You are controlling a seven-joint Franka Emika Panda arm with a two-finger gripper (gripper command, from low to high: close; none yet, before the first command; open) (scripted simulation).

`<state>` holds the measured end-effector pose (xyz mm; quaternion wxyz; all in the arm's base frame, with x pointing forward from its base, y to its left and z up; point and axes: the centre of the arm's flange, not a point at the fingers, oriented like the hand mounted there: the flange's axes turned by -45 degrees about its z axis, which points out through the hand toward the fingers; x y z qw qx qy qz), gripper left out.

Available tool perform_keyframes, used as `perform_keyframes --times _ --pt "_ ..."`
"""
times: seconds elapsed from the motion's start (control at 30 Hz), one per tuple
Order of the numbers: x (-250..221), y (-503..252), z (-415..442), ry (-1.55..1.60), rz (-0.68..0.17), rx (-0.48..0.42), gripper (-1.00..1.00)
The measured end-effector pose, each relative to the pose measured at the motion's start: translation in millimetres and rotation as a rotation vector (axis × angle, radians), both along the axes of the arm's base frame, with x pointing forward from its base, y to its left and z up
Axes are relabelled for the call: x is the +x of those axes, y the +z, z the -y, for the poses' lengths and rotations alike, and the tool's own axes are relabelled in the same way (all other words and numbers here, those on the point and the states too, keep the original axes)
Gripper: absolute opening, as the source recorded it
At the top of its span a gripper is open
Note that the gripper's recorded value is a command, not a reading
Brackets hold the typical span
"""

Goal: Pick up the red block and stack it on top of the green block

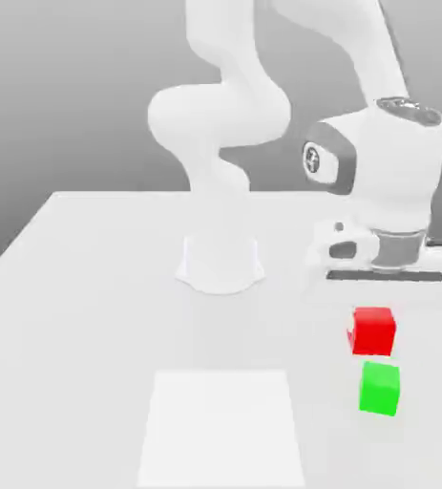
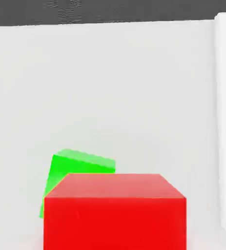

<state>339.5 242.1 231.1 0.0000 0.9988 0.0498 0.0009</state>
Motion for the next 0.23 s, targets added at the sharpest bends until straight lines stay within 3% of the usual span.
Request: perform_keyframes --times 0.13,0.17,0.23 --pt "9 -42 11 -0.030 0.000 0.000 -1.00" --pt "9 -48 12 -0.031 0.000 0.000 1.00" --pt "9 -48 12 -0.031 0.000 0.000 1.00"
